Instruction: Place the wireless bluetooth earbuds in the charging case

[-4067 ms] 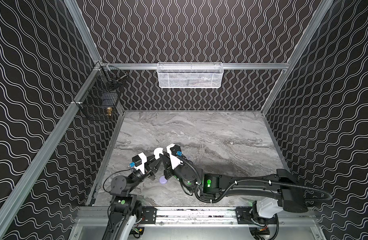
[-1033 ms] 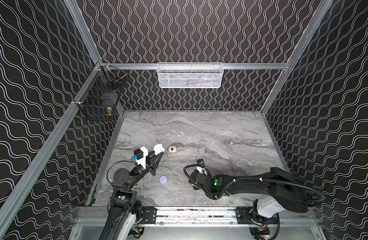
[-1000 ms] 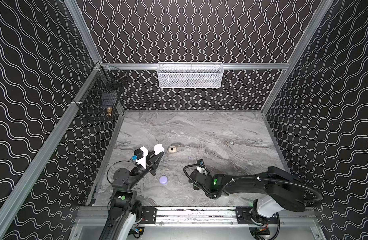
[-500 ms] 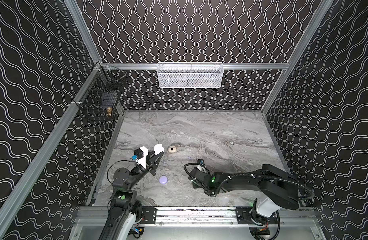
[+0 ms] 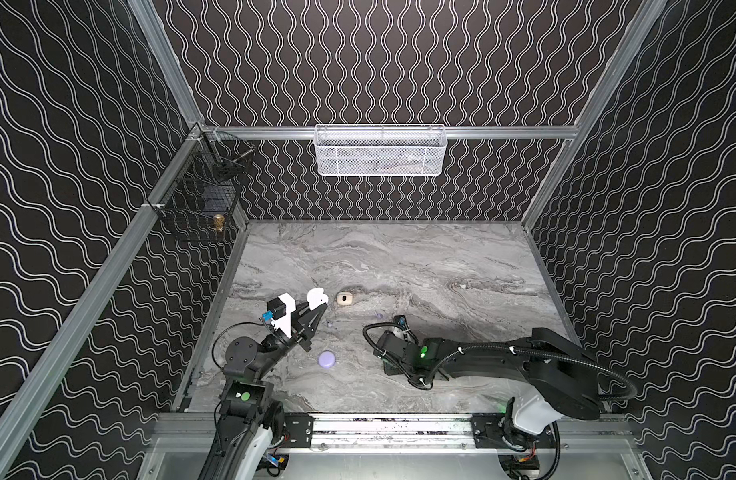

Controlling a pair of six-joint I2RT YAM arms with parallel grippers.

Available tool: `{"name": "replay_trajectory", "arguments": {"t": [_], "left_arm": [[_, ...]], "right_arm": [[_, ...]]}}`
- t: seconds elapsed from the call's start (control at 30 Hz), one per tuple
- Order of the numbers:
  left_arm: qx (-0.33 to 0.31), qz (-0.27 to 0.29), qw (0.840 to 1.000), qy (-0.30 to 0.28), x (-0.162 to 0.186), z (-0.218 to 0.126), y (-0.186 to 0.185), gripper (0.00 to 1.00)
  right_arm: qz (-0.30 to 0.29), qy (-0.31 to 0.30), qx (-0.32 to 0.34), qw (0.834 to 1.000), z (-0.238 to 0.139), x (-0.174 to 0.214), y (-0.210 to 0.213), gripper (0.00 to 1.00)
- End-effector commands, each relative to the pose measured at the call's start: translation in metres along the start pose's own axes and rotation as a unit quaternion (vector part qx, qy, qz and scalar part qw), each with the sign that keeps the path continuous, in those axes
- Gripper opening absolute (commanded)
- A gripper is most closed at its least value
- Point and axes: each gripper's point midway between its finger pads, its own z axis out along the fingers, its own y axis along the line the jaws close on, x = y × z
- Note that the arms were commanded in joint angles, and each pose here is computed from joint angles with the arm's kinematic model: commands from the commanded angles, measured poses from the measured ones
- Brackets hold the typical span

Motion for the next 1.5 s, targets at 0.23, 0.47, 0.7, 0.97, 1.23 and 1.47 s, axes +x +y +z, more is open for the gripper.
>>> {"name": "replay_trajectory", "arguments": {"t": [0.23, 0.47, 0.7, 0.97, 1.23, 1.47], "left_arm": [[0.007, 0.020, 1.000, -0.014, -0.009, -0.002, -0.004, 0.00], [0.006, 0.020, 1.000, -0.015, -0.010, -0.002, -0.004, 0.00], [0.005, 0.020, 1.000, -0.015, -0.010, -0.002, -0.004, 0.00], [0.005, 0.020, 1.000, -0.013, -0.008, -0.002, -0.004, 0.00], [0.003, 0.021, 1.000, -0.013, -0.008, -0.003, -0.004, 0.00], [0.003, 0.023, 1.000, -0.014, -0.008, -0.003, -0.004, 0.00]], "right_arm": [[-0.008, 0.063, 0.048, 0.997, 0.015, 0.015, -0.005, 0.48], [-0.006, 0.076, 0.042, 0.996, 0.014, 0.019, -0.005, 0.42], [-0.003, 0.096, 0.036, 0.995, 0.016, 0.023, -0.004, 0.37], [-0.006, 0.107, 0.028, 0.994, 0.008, 0.020, 0.002, 0.37], [-0.011, 0.120, 0.035, 0.992, 0.008, 0.023, 0.003, 0.35], [-0.013, 0.127, 0.039, 0.991, 0.012, 0.025, 0.004, 0.28]]}}
